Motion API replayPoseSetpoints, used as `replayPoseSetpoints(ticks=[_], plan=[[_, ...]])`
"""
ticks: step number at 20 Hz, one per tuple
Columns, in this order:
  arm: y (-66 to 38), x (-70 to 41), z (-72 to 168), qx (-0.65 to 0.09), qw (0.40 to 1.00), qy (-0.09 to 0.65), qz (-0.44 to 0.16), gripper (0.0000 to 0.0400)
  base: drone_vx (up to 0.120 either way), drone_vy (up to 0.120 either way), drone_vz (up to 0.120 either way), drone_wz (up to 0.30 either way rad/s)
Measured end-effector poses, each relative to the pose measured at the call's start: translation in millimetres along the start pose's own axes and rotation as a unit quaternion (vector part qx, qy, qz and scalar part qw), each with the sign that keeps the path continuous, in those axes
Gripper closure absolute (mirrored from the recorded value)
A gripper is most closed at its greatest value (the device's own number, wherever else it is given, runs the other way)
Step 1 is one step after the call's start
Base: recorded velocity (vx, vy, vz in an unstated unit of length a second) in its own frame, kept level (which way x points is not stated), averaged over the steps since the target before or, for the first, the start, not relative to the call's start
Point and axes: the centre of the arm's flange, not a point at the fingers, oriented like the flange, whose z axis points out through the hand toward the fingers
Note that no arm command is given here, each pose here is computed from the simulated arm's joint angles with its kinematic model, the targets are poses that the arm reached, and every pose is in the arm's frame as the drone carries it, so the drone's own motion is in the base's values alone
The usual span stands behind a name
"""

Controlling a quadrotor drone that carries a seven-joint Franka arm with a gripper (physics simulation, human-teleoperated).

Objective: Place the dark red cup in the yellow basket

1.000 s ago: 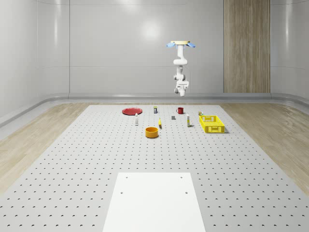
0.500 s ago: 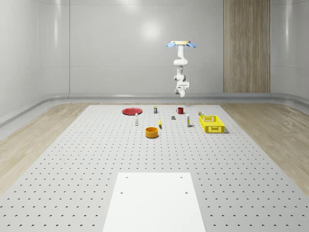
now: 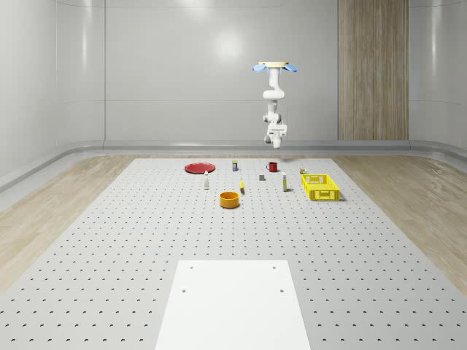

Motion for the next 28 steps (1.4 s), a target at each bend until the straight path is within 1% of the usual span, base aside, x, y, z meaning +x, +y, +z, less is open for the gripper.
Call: replayPoseSetpoints(ticks=[7, 9, 15, 18, 22, 23, 26, 28], plan=[[-0.6, -1.4, 0.0, -0.003, 1.0, 0.007, 0.0, 0.0, 0.12, 0.0, 0.0, 0.0], [-1.1, -2.0, 0.0, -0.005, 1.0, 0.01, 0.0, 0.0, 0.0, -0.02, 0.0, 0.0], [-4.3, -5.9, 0.3, -0.022, 0.999, 0.03, 0.0, 0.0, 0.0, -0.12, 0.0, 0.0], [-7.7, -9.6, 0.8, -0.039, 0.998, 0.049, -0.001, 0.0, 0.053, -0.013, 0.0, 0.0], [-16.1, -18.5, 3.1, -0.082, 0.992, 0.094, -0.002, 0.0, 0.12, 0.0, 0.0, 0.0], [-19.2, -21.7, 4.4, -0.098, 0.989, 0.11, -0.002, 0.0, 0.0, 0.0, -0.08, 0.0], [-31.6, -34.4, 11.9, -0.165, 0.97, 0.178, -0.003, 0.0, 0.0, 0.0, -0.12, 0.0], [-42.4, -45.4, 22.2, -0.228, 0.943, 0.241, -0.004, 0.0, 0.0, 0.0, -0.12, 0.0]])
